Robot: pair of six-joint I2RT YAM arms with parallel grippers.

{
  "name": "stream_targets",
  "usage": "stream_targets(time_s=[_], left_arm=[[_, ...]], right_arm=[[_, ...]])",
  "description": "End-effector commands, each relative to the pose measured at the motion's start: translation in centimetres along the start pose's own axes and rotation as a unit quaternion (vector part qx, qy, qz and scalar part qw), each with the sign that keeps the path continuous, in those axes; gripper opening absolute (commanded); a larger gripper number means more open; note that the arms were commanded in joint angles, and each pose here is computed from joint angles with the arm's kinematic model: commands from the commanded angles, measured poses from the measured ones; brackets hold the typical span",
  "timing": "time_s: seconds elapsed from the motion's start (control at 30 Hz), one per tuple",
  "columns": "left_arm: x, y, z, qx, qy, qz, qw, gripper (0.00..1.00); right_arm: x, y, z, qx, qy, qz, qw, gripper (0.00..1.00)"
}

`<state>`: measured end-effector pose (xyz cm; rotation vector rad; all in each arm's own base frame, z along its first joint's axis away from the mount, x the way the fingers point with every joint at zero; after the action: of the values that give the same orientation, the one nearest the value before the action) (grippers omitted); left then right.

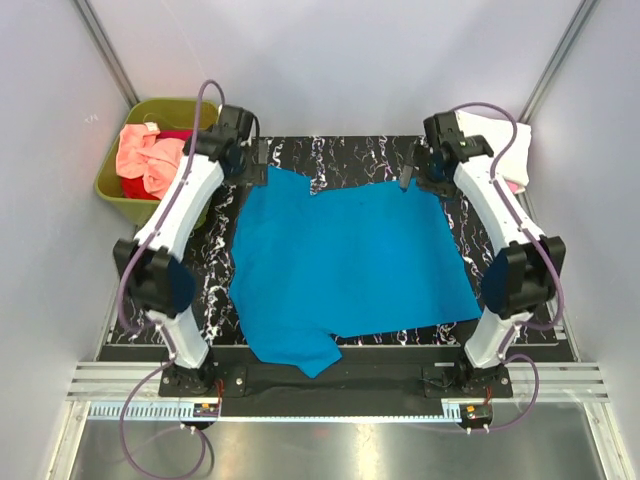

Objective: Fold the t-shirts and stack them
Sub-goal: Flatten the tshirt out

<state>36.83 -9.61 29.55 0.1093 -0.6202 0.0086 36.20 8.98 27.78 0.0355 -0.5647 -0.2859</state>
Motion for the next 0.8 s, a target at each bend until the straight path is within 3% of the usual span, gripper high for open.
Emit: stream_targets(time_s=[0.0,0.13,0.27,0.63,0.77], left_arm=[[-4.3,-1.0,-0.1,-0.015,0.034,0.013,0.999,0.99],[-8.7,-2.3,0.1,-0.056,0.047,0.031,0.997,0.99],[-12.3,-3.3,-2.6,-0.076,0.089,0.037,0.992,0.99],[-13.4,-4.7,-11.2,-0.015,0.161,0.018,0.987,0.99],[-12.0,-4.3,-13.3,-0.006,0.162,0.022,0.986,0.99]], right_arm=[[-2.8,0.7,-2.7,0.048,0.049,0.005,0.998,1.00],[-4.9,0.4,-3.0,0.083,0.062,0.007,0.995,1.00],[-5.6,0.2,-4.3,0.068,0.081,0.017,0.994,1.00],[-5.4,1.6,-11.8,0.028,0.148,0.014,0.989,1.00],[-4.4,2.1,-14.7,0.012,0.160,0.011,0.987,1.00]])
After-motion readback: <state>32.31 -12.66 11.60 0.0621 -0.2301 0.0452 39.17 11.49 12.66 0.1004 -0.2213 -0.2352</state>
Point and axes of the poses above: each gripper's point midway between its finger pads, its own z axis back along the fingers, its own y axis along the line the jaws close on, x = y × z, the point moved 10 cm from there along z, back along the fingers, and after that the axes turned 1 degree about -z, right-handed, at the moved point
